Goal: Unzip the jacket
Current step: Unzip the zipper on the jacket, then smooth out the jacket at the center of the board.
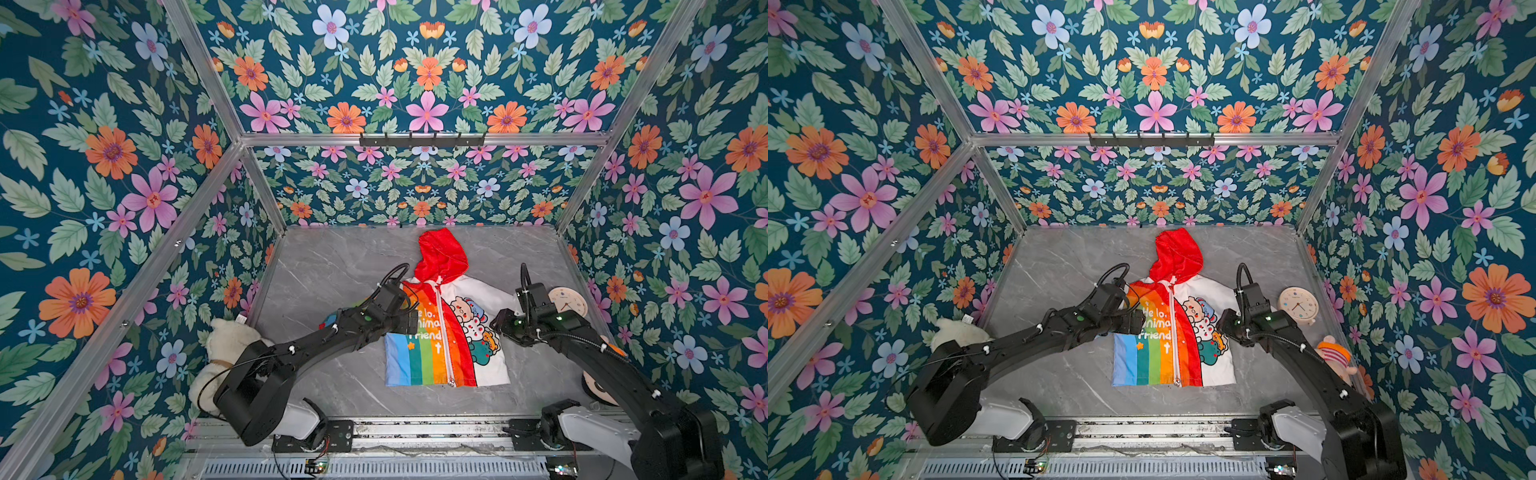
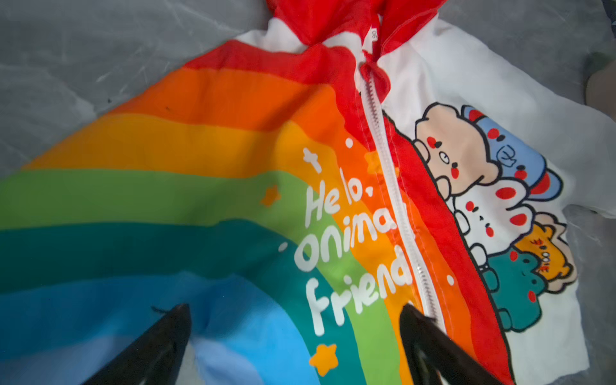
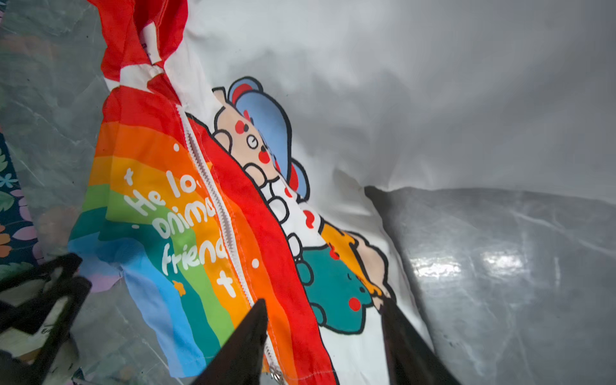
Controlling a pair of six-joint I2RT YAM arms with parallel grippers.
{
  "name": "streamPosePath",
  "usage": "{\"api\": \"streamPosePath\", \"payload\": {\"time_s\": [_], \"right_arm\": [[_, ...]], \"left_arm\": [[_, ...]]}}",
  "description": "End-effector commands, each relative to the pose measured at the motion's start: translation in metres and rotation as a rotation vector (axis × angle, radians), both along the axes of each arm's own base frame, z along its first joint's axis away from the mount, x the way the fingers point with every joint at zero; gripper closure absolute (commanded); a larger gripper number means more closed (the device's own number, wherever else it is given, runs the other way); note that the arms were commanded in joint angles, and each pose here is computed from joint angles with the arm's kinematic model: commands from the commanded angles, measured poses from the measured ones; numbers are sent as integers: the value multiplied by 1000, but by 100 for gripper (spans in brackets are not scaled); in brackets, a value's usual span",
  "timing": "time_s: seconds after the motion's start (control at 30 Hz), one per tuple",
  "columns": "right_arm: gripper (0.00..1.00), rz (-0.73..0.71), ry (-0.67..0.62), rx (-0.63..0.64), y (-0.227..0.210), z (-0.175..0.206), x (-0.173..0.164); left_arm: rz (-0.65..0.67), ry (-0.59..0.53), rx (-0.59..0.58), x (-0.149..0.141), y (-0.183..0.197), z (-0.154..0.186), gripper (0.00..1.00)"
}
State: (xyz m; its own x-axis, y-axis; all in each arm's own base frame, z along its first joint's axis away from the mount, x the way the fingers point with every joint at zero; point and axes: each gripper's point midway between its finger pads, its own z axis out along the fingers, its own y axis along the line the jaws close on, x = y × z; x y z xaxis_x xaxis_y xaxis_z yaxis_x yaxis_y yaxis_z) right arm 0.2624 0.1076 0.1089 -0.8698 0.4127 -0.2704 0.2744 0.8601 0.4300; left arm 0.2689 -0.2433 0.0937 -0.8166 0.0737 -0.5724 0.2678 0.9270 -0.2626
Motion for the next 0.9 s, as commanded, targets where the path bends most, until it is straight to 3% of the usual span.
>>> {"api": "streamPosePath", "payload": {"time_s": [0.0,0.2,0.43,0.7,0.87], "right_arm": [[45,34,-8,-15,5,5,21],[44,59,14,-90,10,2,66],[44,114,104,-138,19,-21,100],[54,167,183,-99,38,-50,125],[59,177,207,-108,42,-64,138]], "left_arm": [[118,17,-41,-10,10,-7,1],[118,87,-25,-46,9,-35,1],[202,137,25,-65,30,-57,4],[196,198,27,-84,36,-75,2],[192,218,-1,-90,36,-82,8]]}}
